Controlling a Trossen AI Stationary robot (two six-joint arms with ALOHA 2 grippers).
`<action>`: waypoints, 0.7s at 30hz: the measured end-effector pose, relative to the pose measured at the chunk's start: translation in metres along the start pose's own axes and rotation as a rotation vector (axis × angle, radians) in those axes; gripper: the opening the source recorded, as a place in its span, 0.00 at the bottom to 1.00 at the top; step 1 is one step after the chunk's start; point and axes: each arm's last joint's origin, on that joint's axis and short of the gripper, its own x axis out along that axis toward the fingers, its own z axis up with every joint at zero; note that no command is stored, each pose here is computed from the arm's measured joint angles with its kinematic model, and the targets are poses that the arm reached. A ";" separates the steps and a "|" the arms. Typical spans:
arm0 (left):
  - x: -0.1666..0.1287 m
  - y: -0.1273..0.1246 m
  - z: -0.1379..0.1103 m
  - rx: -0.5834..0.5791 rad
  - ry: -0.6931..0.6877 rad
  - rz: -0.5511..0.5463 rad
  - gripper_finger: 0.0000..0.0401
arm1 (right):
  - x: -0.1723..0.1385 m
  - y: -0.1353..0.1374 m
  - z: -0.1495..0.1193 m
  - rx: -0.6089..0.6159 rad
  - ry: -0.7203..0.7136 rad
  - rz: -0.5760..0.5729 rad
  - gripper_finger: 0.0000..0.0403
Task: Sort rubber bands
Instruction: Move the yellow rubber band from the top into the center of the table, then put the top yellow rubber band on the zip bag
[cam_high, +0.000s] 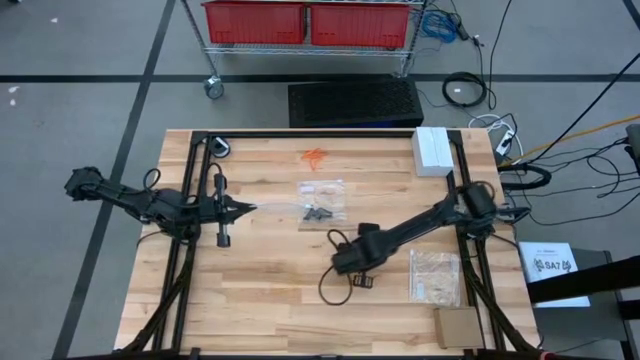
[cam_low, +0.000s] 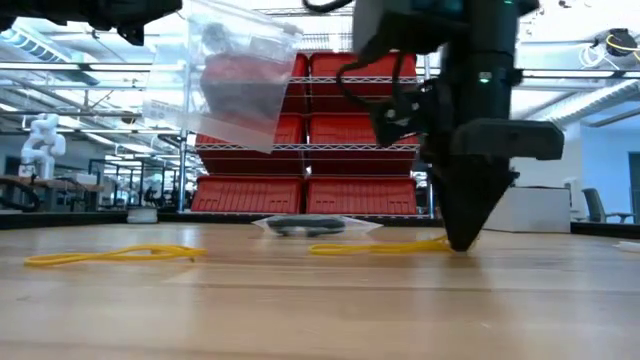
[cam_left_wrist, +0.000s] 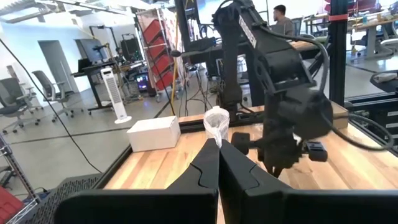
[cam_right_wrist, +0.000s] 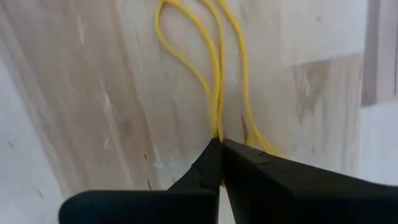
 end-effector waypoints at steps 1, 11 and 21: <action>0.000 0.000 0.000 0.000 0.001 0.000 0.00 | -0.001 -0.001 -0.005 0.023 -0.016 0.005 0.00; 0.000 0.000 0.000 -0.001 0.002 0.000 0.00 | -0.038 -0.005 -0.020 0.148 -0.134 -0.019 0.21; 0.000 0.000 0.000 0.021 -0.005 0.002 0.00 | -0.061 0.003 0.002 0.171 -0.365 0.156 0.50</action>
